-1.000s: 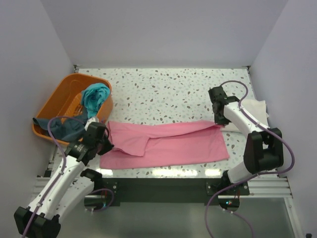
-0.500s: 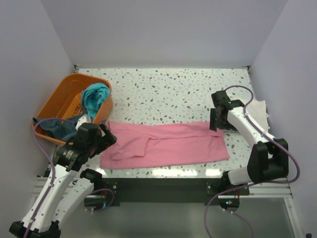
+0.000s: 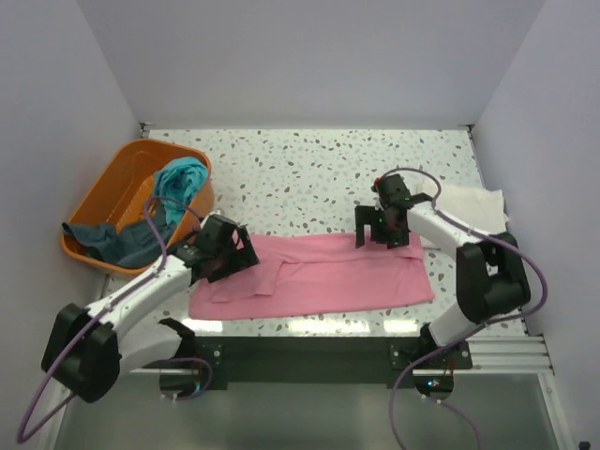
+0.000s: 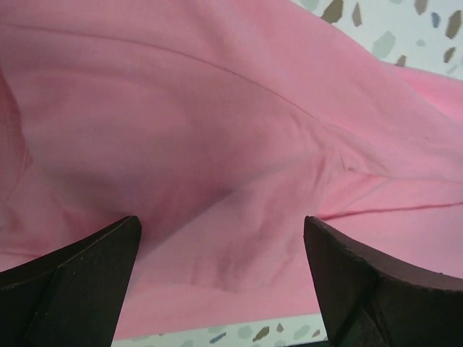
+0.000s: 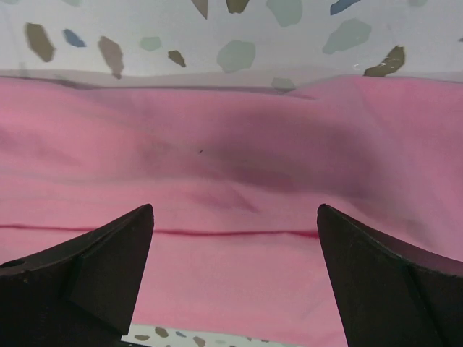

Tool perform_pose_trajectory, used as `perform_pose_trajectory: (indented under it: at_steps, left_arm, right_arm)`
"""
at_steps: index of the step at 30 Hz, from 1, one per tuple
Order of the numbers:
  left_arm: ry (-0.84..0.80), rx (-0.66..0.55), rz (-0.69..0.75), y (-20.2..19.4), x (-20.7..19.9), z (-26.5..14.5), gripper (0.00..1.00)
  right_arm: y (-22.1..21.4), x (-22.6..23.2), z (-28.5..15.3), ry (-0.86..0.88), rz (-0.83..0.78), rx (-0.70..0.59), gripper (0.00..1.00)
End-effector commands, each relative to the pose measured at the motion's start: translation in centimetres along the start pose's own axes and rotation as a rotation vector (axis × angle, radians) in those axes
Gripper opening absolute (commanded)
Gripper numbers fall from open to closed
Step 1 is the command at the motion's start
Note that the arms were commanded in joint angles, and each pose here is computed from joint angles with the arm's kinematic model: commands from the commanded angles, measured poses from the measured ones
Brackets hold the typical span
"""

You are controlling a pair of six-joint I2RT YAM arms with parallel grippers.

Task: Fold and stack the t-shirts
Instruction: Fold the tshirt

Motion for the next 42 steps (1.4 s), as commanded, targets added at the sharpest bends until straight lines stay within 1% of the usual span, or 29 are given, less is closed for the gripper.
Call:
perform_pose_trajectory:
  at_steps: [1,2,3,6,8,9,11,12,13,15,16,17,18,19,20,21,22,23,24,26,27,29,30,32,33,37,39,40,42]
  left_arm:
    - [-0.01,-0.077,0.017,1.8,-2.0,2.6,1.0]
    - [0.016,-0.068,0.025,1.8,-1.9,3.2,1.0]
    - [0.082,-0.057,0.033,1.7,-1.3,4.4,1.0]
    - [0.098,-0.08,0.039,2.3,-1.6,5.7,1.0]
    - [0.13,-0.052,0.049,2.1,-1.4,7.2,1.0]
    - [0.158,-0.023,0.056,1.7,-1.3,8.5,1.0]
    - [0.147,-0.011,0.065,2.1,-2.2,9.9,1.0]
    - [0.179,0.023,0.073,1.6,-1.9,11.4,1.0]
    - [0.165,0.02,0.079,2.3,-3.0,12.0,1.0]
    - [0.188,0.052,0.097,2.3,-3.4,14.2,1.0]
    - [0.151,0.03,0.099,3.6,-5.4,14.8,1.0]
    - [0.153,0.038,0.121,4.1,-5.8,15.5,1.0]
    - [0.151,0.021,0.132,5.6,-7.7,17.1,1.0]
    - [0.157,0.026,0.138,6.3,-8.5,17.9,1.0]
    - [0.155,0.036,0.163,7.1,-9.2,18.7,1.0]
    - [0.207,0.082,0.179,6.5,-8.7,20.7,1.0]
    - [0.154,0.03,0.181,9.0,-11.7,21.2,1.0]
    - [0.161,0.036,0.199,9.4,-12.3,22.0,1.0]
    - [0.134,0.034,0.202,10.5,-14.0,24.0,1.0]
    - [0.125,0.096,0.205,11.3,-14.6,25.5,1.0]
    - [0.094,0.085,0.203,12.4,-16.1,27.0,1.0]
    - [0.091,0.091,0.21,13.4,-16.5,28.0,1.0]
    - [0.058,0.081,0.209,14.1,-17.4,28.7,1.0]
    - [-0.003,0.064,0.218,15.0,-18.1,29.2,1.0]
    - [-0.034,0.076,0.217,15.1,-18.2,29.3,1.0]
    - [-0.047,0.039,0.233,16.6,-18.1,30.1,1.0]
    - [-0.034,0.039,0.224,16.9,-17.5,30.9,1.0]
    - [-0.023,0.034,0.2,17.5,-16.8,31.2,1.0]
    - [-0.014,0.032,0.172,18.0,-15.8,32.0,1.0]
  right_arm:
    - [0.7,0.1,2.9,-0.031,0.018,0.023,0.99]
    - [0.6,-0.1,3.4,-0.048,0.028,0.026,0.99]
    - [0.4,-0.2,3.8,-0.051,0.029,0.036,0.99]
    - [-1.3,-0.7,5.0,-0.083,0.056,0.086,0.99]
    - [-3.1,-0.7,5.2,-0.077,0.082,0.112,0.98]
    - [-3.5,-0.4,5.1,-0.069,0.08,0.099,0.99]
    - [-5.2,0.4,4.6,-0.012,0.082,0.113,0.98]
    - [-5.7,0.6,4.4,0.007,0.077,0.119,0.99]
    - [-6.2,0.5,4.2,0.009,0.077,0.118,0.99]
    - [-7.4,0.0,3.4,-0.022,0.112,0.13,0.99]
    - [-7.9,0.2,3.3,-0.014,0.121,0.143,0.99]
    - [-9.1,0.3,3.4,0.003,0.125,0.163,0.99]
    - [-9.7,1.1,2.9,0.032,0.11,0.145,0.99]
    - [-10.4,1.5,2.9,0.037,0.112,0.138,0.99]
    - [-11.8,1.7,3.0,0.03,0.153,0.152,0.98]
    - [-12.3,2.6,2.9,0.051,0.145,0.135,0.99]
    - [-12.8,2.9,2.7,0.064,0.152,0.13,0.99]
    - [-13.8,3.0,2.7,0.055,0.181,0.15,0.99]
    - [-14.7,3.7,2.6,0.059,0.159,0.155,0.98]
    - [-16.8,4.7,2.3,0.044,0.131,0.169,0.98]
    - [-17.5,5.5,2.2,0.065,0.117,0.173,0.99]
    - [-19.5,7.7,1.8,0.153,0.102,0.215,0.99]
    - [-20.7,9.8,1.4,0.234,0.027,0.218,0.99]
    - [-21.6,12.4,1.2,0.31,-0.027,0.243,0.99]
    - [-22.7,13.4,0.8,0.336,-0.09,0.258,0.99]
    - [-23.2,18.2,0.4,0.429,-0.199,0.274,0.99]
    - [-24.0,19.2,0.9,0.416,-0.242,0.304,0.99]
    - [-23.6,20.2,0.6,0.429,-0.259,0.294,0.99]
    - [-23.7,20.1,0.6,0.378,-0.286,0.295,0.99]
Point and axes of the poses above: each gripper's point midway between its finger pads, its own z axis out along the fingers, its own x axis along the line the jaws close on, y = z × x, the point moved 6 cm from there along -z, back along the fingers, and after that the axes turned 4 degrees about -z, right-handed, at the moved point
